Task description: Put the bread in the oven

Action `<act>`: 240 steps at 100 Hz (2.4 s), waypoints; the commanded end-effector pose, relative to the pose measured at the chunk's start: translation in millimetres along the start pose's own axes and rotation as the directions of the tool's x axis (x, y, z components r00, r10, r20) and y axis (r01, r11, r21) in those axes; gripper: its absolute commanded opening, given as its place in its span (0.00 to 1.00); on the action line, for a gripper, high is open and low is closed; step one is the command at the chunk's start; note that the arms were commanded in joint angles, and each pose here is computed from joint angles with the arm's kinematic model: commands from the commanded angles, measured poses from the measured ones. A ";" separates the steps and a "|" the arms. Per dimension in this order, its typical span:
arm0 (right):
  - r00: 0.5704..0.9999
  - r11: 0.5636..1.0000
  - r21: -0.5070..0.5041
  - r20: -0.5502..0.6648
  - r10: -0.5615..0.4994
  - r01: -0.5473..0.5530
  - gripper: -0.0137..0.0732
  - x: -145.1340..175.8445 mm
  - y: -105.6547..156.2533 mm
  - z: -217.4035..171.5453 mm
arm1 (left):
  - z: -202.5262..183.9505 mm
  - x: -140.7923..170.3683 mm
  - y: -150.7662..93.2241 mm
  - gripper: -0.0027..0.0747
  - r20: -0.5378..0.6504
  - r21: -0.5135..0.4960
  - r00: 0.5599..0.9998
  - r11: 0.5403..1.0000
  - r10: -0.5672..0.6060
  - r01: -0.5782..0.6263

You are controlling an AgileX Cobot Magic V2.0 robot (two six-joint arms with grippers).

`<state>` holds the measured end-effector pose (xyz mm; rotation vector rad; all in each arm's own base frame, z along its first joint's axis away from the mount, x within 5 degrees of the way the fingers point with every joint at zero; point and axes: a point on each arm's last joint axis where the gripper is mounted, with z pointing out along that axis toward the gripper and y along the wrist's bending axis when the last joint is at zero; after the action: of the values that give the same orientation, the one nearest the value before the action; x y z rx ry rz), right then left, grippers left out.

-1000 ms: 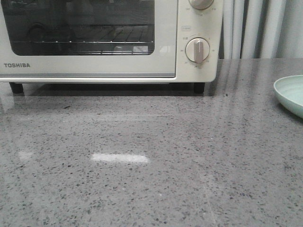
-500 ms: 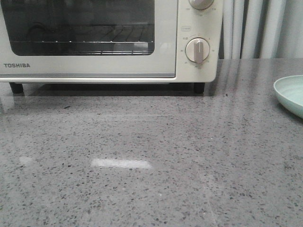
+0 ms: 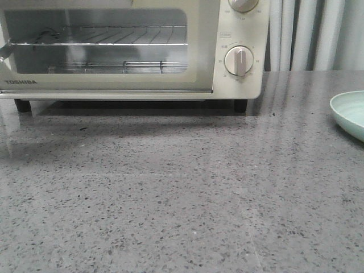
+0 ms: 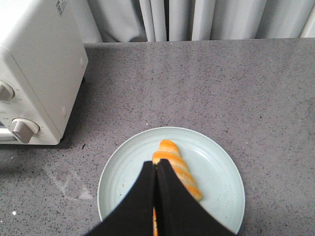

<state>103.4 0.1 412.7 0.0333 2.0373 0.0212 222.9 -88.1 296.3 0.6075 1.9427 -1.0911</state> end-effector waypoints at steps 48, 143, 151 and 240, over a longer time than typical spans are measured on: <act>1.000 1.000 0.004 0.006 -0.017 0.017 0.07 -6.1 -0.1 -3.5 | -90.6 19.9 -151.8 0.01 0.236 0.123 0.889 0.895 0.393 -0.429; 0.841 0.998 0.028 -0.539 -0.034 0.058 0.63 17.8 -3.5 146.1 | -149.1 0.5 -176.7 0.01 0.524 -0.469 0.619 0.805 0.585 -0.363; 0.821 0.997 0.030 -0.569 -0.038 0.067 0.63 22.0 -4.2 157.8 | -149.5 0.1 -176.3 0.01 0.526 -0.474 0.617 0.804 0.585 -0.358; 0.783 0.978 -0.137 -0.586 -0.207 0.156 0.08 24.1 30.5 122.3 | -166.0 -9.3 -164.0 0.01 0.574 -0.625 0.558 0.761 0.600 -0.176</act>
<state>219.9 27.1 312.7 -0.2071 2.7553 -0.0199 42.5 -37.5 418.8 0.3208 1.1953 -0.3744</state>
